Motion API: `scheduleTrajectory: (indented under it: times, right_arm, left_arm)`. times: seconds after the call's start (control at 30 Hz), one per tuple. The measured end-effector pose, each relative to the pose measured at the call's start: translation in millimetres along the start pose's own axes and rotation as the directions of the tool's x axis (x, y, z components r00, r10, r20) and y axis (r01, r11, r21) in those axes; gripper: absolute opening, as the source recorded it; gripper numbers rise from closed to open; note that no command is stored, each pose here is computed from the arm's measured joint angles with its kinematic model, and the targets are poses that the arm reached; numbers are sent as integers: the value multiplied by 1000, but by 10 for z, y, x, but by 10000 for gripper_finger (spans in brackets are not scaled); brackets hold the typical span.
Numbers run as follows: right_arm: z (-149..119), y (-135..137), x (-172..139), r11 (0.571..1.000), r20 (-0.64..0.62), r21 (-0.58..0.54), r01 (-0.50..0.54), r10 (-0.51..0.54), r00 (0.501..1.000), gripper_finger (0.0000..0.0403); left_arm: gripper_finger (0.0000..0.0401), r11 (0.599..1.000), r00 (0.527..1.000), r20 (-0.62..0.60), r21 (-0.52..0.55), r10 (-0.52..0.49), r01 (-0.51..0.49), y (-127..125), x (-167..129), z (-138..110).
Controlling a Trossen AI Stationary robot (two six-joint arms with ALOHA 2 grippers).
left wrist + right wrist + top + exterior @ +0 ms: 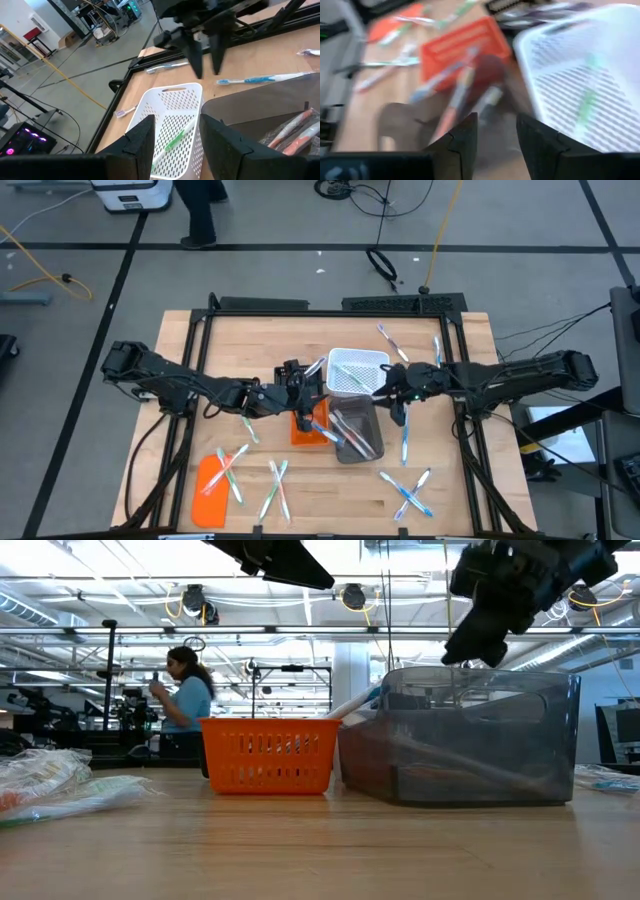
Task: Pick & Place Toothbrushes
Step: Put the violet toothbrush into the black bin
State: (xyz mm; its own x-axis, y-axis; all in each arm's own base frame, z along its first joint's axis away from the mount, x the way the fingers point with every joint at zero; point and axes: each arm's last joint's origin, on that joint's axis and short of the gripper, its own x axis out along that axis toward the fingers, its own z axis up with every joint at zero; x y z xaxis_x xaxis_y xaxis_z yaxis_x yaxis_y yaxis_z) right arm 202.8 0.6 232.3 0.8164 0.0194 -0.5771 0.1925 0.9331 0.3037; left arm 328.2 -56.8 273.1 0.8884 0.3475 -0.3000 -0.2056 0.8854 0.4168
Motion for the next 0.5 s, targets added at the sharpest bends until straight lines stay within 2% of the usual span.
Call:
scheduleTrajectory:
  times: [0.17, 0.3, 0.5]
  right_arm:
    - [-22, -200, -129, 985, -20, 33, 170, -169, 985, 124]
    - [-38, -380, -174, 947, -50, 75, 314, -311, 949, 129]
    - [-14, -634, -225, 883, -66, 117, 454, -449, 891, 132]
  left_arm:
    - [157, 1000, 1000, 0, 0, 0, 0, 1, 0, 1]
    - [157, 1000, 1000, 0, 0, 0, 0, 0, 1, 0]
    - [157, 1000, 1000, 0, 0, 0, 0, 0, 0, 1]
